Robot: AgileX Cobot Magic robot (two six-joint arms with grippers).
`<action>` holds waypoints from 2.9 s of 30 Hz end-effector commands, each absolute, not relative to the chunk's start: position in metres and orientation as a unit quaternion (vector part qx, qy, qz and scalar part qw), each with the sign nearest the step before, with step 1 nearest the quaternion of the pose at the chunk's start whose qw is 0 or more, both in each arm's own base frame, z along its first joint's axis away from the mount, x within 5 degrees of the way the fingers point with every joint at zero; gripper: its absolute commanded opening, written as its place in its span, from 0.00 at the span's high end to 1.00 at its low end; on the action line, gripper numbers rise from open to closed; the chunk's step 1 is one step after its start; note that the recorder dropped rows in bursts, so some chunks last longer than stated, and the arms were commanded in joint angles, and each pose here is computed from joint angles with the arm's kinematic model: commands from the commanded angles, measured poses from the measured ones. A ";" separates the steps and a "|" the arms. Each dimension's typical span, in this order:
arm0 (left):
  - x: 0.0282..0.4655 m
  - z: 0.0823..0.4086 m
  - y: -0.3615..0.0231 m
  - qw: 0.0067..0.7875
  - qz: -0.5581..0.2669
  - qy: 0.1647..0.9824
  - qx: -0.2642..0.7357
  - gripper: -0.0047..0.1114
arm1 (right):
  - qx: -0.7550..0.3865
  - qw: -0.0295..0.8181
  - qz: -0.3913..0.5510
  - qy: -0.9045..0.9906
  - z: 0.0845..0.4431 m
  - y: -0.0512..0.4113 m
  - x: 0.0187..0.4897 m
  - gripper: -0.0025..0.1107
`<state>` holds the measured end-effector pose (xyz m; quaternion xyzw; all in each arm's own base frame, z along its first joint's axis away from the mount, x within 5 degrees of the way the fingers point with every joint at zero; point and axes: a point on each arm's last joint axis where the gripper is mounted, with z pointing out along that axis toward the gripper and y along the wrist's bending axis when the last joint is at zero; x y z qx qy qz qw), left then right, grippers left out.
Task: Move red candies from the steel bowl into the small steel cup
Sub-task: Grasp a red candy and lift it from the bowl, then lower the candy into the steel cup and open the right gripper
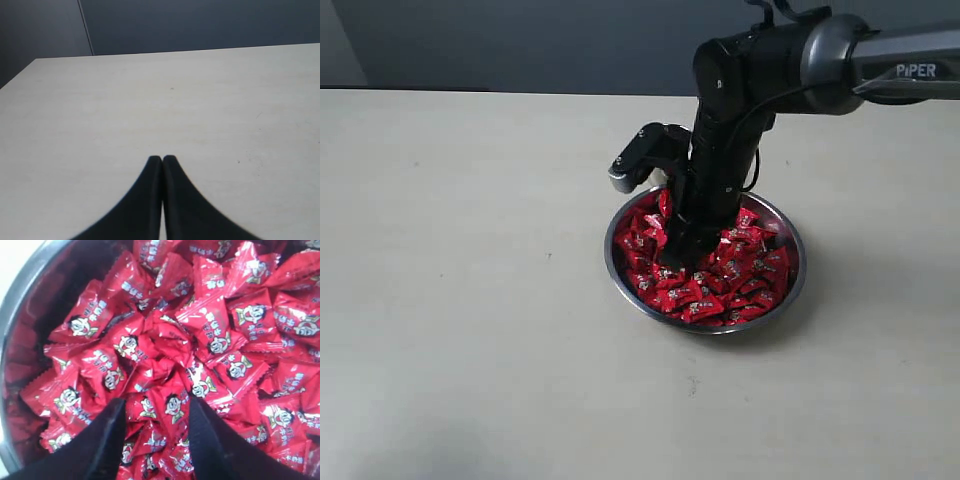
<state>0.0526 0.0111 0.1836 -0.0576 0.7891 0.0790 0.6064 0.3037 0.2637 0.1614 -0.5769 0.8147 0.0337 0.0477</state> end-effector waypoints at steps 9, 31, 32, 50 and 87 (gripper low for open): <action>0.053 0.183 0.011 0.610 0.078 0.787 -0.055 0.96 | -0.587 0.061 0.008 0.807 0.154 0.263 0.312 0.78; 0.053 0.183 0.011 0.610 0.078 0.787 -0.055 0.96 | -0.546 0.106 -0.035 0.831 0.189 0.253 0.314 0.99; 0.053 0.183 0.011 0.610 0.078 0.787 -0.055 0.96 | -0.543 0.114 -0.033 0.831 0.195 0.252 0.313 0.99; 0.053 0.183 0.011 0.610 0.078 0.787 -0.055 0.96 | -0.379 0.311 -0.009 0.872 0.252 0.240 0.404 0.99; 0.053 0.183 0.011 0.610 0.078 0.787 -0.055 0.96 | -0.439 0.282 0.060 0.851 0.206 0.259 0.437 0.99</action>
